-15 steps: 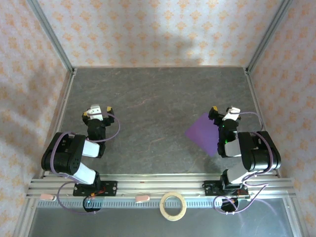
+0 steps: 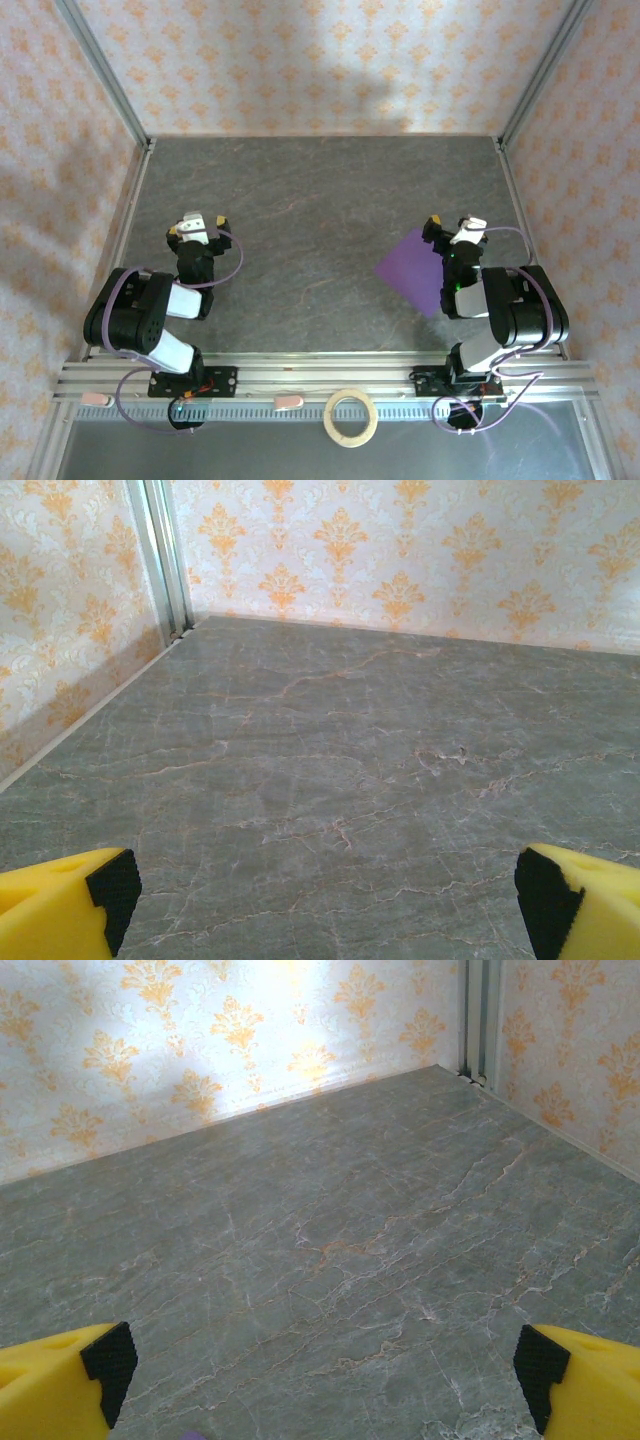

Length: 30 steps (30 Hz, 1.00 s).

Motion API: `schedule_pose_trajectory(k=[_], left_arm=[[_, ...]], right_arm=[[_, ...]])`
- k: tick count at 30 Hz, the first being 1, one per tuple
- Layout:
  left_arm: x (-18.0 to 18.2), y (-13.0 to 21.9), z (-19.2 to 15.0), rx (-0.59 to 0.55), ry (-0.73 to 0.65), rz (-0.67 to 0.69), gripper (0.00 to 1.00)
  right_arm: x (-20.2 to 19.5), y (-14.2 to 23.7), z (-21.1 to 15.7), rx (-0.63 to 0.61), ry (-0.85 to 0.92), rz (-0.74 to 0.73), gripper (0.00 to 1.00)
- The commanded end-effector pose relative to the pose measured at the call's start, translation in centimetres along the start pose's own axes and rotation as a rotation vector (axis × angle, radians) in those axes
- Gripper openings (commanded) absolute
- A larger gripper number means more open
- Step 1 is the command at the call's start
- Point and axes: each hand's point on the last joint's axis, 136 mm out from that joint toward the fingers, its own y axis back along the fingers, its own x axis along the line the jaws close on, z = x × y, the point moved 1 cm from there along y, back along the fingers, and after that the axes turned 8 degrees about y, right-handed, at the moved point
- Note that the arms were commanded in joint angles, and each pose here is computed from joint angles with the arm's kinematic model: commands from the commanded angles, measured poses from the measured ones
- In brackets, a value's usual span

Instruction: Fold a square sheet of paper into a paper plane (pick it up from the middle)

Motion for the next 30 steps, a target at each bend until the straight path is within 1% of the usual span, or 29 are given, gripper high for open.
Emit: schedule_pose_trajectory(k=[1,15,17,20,24,26,28,30], left_arm=[[-0.5,-0.3,1.0,-0.029,0.011,-0.021,0.99],[-0.5,-0.3,1.0,-0.028,0.011,-0.02,0.99],[-0.5,-0.3,1.0,-0.028,0.012,-0.02,0.99],[-0.5,-0.3,1.0,-0.027,0.012,-0.02,0.99],[-0.5,-0.3,1.0,-0.028,0.013,-0.021,0.99],[-0.6,-0.1,1.1,-0.034,0.012,-0.028,0.99],[-1.1,0.4,1.5,-0.043,0.005,-0.066,0.99],[-1.0,1.1,2.4,-0.071,0.013,-0.068,0.99]], right_arm=[[0.1,-0.3,1.3,-0.036,-0.014,0.003,1.0],[0.1,-0.3,1.3,-0.036,-0.013,0.002,1.0],[0.2,0.1,1.5,-0.051,-0.01,0.006,1.0],[0.2,0.9,2.0,-0.076,-0.005,0.0,1.0],[0.0,1.8,3.8,-0.106,-0.023,-0.018,1.0],[-0.7,1.3,3.8,-0.017,-0.056,-0.074,1.0],[-1.5,1.3,3.8,0.064,-0.087,-0.14,1.0],[-2.4,1.7,4.2,0.113,-0.211,-0.209,1.0]])
